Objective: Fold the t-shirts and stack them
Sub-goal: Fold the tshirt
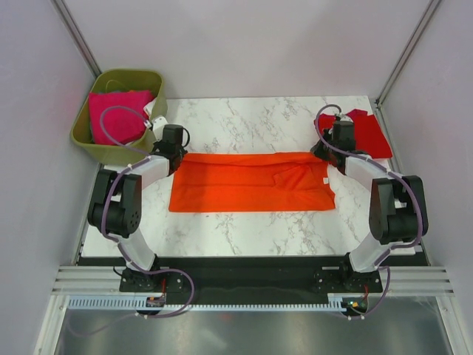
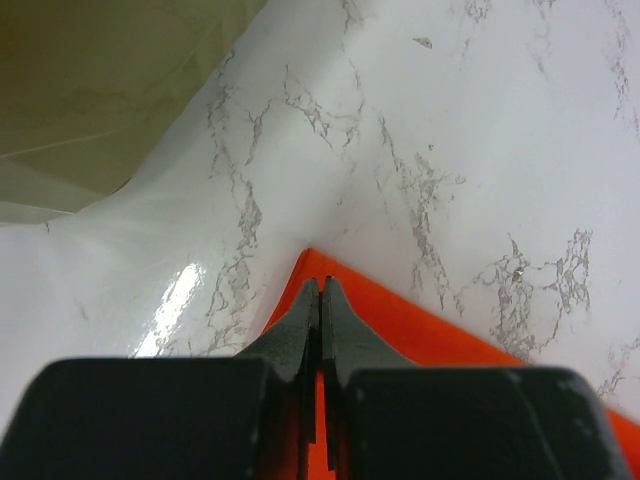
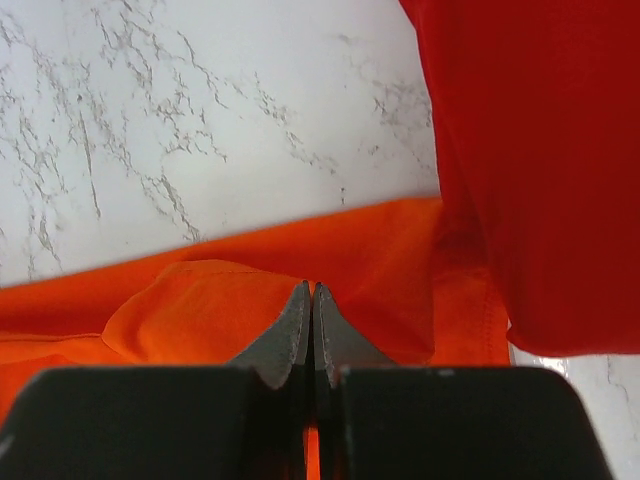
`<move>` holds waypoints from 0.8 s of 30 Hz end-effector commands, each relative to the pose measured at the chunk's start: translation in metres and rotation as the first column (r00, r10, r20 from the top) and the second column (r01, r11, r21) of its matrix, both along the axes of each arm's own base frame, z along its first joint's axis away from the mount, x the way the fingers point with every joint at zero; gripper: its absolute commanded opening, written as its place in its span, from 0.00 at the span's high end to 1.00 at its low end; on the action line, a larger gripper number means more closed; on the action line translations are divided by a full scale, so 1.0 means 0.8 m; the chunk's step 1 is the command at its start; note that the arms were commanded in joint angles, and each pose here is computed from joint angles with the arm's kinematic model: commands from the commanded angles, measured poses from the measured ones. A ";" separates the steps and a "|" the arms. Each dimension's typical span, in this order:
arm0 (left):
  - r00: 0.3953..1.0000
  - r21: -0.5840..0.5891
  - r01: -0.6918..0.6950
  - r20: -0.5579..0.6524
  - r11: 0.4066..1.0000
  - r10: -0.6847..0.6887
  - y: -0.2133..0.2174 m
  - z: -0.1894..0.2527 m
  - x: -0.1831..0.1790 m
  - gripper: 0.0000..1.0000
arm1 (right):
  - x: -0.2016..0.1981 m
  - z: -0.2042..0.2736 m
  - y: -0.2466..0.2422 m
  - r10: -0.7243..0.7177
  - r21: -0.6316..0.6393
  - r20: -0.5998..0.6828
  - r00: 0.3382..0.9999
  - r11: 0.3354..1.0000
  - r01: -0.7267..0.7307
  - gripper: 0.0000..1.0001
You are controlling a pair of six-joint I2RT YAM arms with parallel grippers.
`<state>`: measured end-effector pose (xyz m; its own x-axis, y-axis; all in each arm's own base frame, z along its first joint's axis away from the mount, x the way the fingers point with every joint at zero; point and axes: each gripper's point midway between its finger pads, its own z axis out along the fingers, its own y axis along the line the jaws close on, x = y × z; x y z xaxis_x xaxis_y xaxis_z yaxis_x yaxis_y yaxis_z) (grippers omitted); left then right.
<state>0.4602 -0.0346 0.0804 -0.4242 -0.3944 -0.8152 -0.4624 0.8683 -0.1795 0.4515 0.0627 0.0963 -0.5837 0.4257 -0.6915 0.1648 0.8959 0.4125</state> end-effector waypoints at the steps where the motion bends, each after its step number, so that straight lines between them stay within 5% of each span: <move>1: 0.994 -0.016 -0.072 0.087 0.997 0.073 0.013 0.030 0.006 0.98 | 0.002 0.038 -0.005 -0.024 0.007 0.105 0.994 1.000 0.023 0.96; 24: 0.997 -0.108 -0.072 0.026 0.991 0.075 0.010 0.004 -0.028 0.98 | -0.048 -0.004 -0.022 -0.118 0.015 0.072 0.990 0.993 0.117 0.91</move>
